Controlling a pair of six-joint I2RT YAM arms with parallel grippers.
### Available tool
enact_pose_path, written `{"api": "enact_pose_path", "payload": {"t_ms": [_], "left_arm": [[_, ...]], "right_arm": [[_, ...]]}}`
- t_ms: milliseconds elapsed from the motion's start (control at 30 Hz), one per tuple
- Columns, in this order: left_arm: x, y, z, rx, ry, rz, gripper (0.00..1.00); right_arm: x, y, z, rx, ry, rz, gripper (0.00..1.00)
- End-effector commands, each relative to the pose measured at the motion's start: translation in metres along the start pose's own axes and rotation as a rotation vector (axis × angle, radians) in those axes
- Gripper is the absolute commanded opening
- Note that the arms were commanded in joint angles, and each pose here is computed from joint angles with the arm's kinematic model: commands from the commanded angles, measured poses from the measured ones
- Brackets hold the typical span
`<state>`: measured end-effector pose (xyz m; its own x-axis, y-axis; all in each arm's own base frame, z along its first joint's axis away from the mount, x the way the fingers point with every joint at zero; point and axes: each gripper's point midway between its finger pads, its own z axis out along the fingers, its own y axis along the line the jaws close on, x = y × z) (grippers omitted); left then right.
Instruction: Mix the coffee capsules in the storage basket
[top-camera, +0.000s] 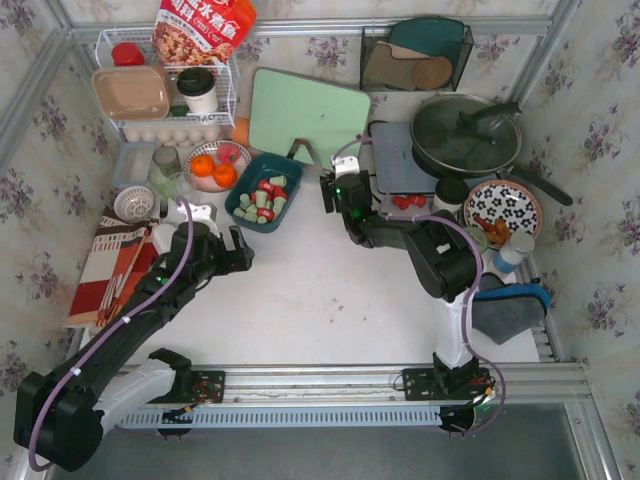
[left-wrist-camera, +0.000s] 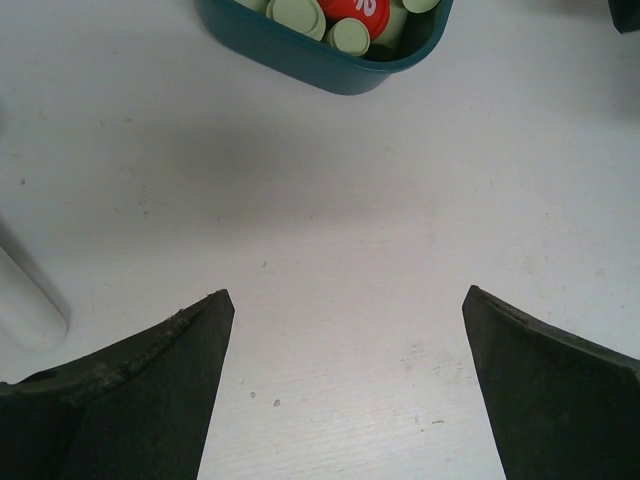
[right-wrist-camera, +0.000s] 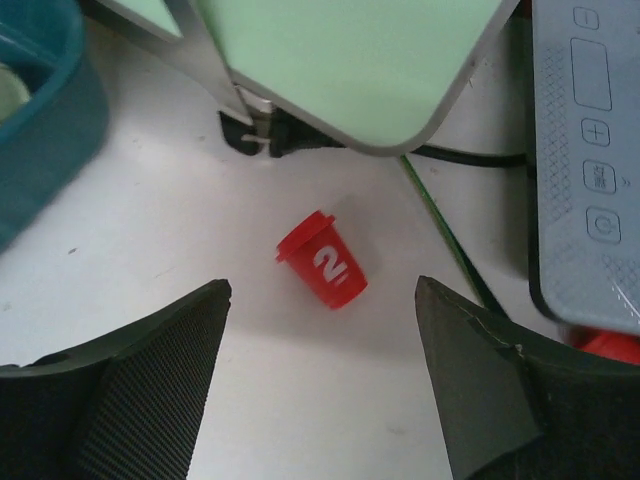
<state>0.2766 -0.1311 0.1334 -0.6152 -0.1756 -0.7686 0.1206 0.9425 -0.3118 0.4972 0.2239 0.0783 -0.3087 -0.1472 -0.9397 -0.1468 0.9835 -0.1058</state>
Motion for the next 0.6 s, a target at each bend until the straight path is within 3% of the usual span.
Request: {"api": "enact_pose_path", "payload": {"t_ms": [0, 200, 567], "left_arm": [[-0.004, -0.005, -0.004, 0.02, -0.01, -0.013, 0.99], [-0.005, -0.006, -0.004, 0.023, -0.013, -0.015, 0.99], [-0.002, -0.004, -0.001, 0.014, -0.001, -0.013, 0.99]], "right_arm": [[0.011, -0.008, 0.023, -0.035, 0.074, -0.017, 0.82], [0.021, -0.01, 0.044, -0.08, 0.146, -0.013, 0.82], [0.038, 0.015, 0.057, -0.227, 0.263, -0.027, 0.67]]}}
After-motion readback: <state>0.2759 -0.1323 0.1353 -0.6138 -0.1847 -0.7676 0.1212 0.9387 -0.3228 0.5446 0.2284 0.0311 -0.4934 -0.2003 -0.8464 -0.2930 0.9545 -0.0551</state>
